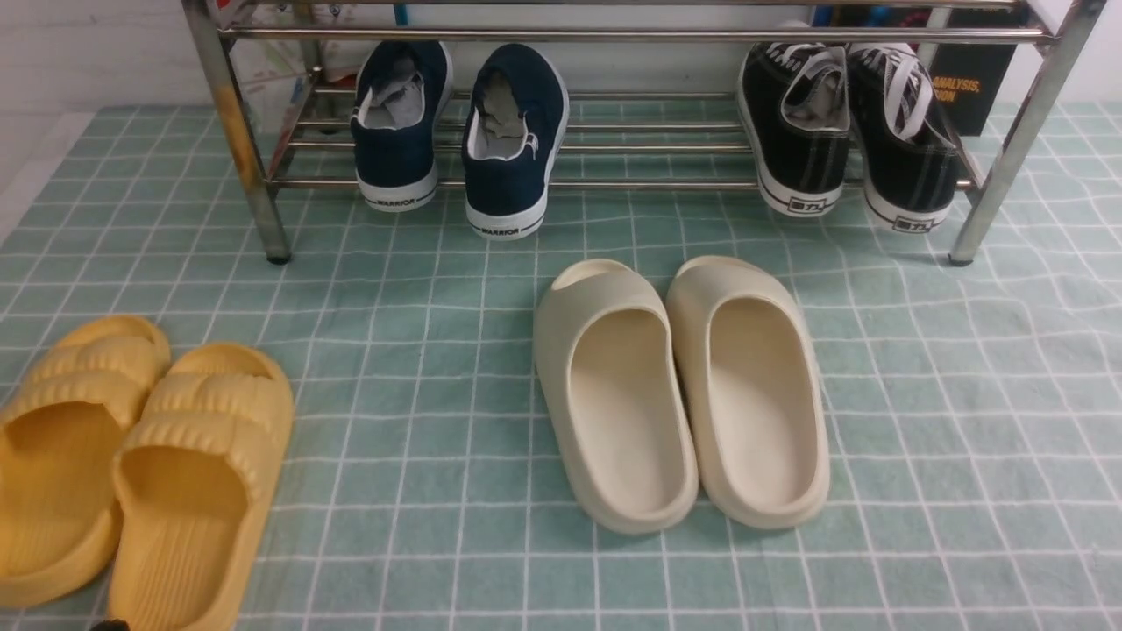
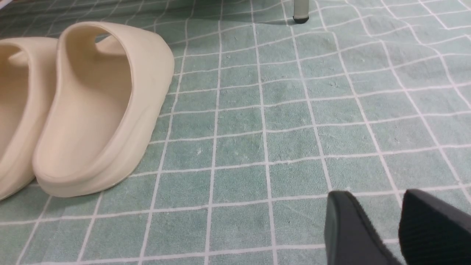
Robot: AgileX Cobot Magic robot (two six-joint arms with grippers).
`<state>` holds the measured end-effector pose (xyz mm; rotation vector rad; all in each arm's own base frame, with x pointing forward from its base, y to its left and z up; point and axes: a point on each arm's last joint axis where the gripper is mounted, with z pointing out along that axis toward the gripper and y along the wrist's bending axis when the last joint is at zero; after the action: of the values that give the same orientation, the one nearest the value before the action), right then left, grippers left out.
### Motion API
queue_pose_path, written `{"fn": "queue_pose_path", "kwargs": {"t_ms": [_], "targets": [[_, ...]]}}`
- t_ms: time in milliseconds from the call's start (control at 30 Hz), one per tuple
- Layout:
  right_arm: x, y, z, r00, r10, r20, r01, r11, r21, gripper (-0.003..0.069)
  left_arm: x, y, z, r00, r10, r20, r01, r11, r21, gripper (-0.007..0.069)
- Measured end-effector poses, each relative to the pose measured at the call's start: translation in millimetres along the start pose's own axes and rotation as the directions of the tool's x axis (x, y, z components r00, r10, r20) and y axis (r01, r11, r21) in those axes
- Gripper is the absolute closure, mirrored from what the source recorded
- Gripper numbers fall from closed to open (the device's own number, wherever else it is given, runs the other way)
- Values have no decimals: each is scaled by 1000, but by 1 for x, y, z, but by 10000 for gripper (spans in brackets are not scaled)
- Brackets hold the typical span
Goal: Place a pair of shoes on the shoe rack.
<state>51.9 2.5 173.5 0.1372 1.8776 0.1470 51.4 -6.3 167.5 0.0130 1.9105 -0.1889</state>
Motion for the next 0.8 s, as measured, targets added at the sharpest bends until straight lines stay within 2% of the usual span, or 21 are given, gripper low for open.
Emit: {"fn": "queue_pose_path", "kwargs": {"t_ms": [167, 800], "targets": [[0, 0, 0, 1000, 0, 0, 0, 1000, 0, 412, 0, 1, 0, 999, -39, 4, 39, 999, -30, 632], [0, 0, 0, 1000, 0, 0, 0, 1000, 0, 412, 0, 1, 0, 999, -44, 3, 45, 999, -26, 619]]}}
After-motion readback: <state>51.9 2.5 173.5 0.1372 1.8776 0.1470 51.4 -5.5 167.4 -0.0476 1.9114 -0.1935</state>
